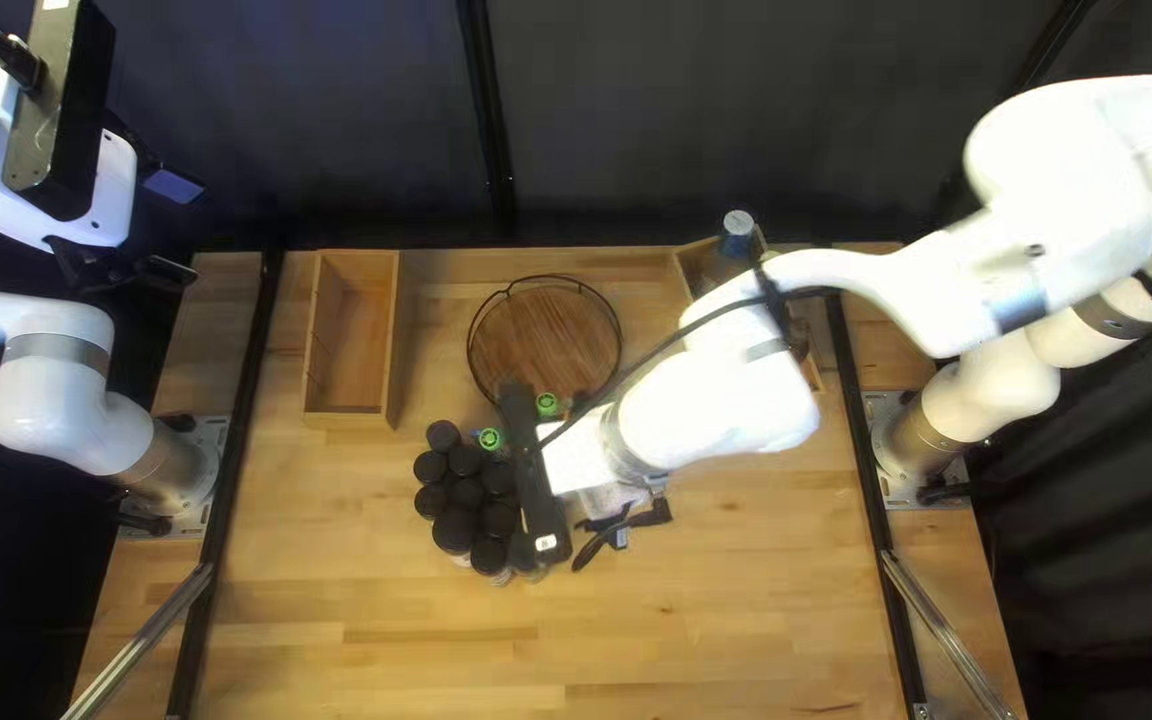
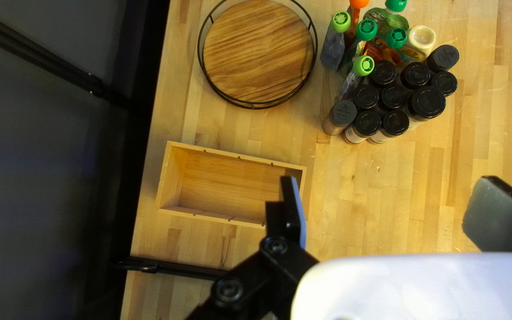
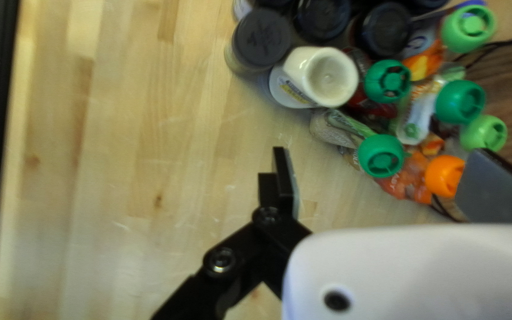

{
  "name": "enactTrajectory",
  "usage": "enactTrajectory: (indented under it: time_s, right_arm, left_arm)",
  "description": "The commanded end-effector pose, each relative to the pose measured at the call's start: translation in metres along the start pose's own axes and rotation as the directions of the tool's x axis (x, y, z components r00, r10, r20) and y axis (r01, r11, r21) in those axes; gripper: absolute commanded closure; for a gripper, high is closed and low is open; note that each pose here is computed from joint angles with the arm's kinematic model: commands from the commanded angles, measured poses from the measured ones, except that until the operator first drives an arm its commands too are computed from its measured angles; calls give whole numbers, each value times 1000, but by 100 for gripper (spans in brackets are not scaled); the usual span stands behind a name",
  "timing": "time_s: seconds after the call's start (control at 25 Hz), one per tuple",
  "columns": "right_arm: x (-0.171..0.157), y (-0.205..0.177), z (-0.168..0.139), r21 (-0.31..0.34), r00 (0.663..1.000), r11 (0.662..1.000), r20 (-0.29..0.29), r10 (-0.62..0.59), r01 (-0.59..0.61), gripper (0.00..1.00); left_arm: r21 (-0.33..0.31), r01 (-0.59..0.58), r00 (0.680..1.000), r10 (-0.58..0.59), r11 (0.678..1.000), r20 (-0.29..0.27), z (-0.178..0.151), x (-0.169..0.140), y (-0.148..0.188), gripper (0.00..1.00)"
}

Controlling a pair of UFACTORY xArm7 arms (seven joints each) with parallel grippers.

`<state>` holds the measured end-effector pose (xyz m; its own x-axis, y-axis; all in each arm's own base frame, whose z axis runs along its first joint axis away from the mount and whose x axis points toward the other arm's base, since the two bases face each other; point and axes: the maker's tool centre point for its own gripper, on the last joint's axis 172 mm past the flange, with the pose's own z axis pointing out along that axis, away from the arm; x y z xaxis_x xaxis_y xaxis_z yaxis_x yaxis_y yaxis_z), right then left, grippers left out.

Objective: Separate condiments, baby food and spices and place it in 3 different racks/containers

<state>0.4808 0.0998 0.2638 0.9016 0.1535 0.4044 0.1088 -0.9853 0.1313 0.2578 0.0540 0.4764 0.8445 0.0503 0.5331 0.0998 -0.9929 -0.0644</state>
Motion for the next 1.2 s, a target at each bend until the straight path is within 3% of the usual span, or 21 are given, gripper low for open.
enactTrajectory:
  time_s: [0.04, 0.32, 0.6, 0.92, 1.2]
  right_arm:
    - [-21, 30, -60, 5, 996, 996, -36, 85, -84, 0]
    - [-67, 86, -146, 7, 987, 990, -75, 140, -140, 0]
    - [-95, 118, -207, -6, 979, 984, -100, 178, -179, 0]
    - [-112, 115, -236, -65, 967, 971, -132, 219, -229, 0]
    - [-113, 113, -237, -73, 964, 968, -136, 230, -241, 0]
  left_arm:
    - [0, 0, 1000, 0, 1000, 0, 0, 0, 0, 0]
    - [0, 0, 1000, 0, 1000, 0, 0, 0, 0, 0]
    - [0, 0, 1000, 0, 1000, 0, 0, 0, 0, 0]
    - [0, 0, 1000, 0, 1000, 0, 0, 0, 0, 0]
    - [0, 0, 1000, 0, 1000, 0, 0, 0, 0, 0]
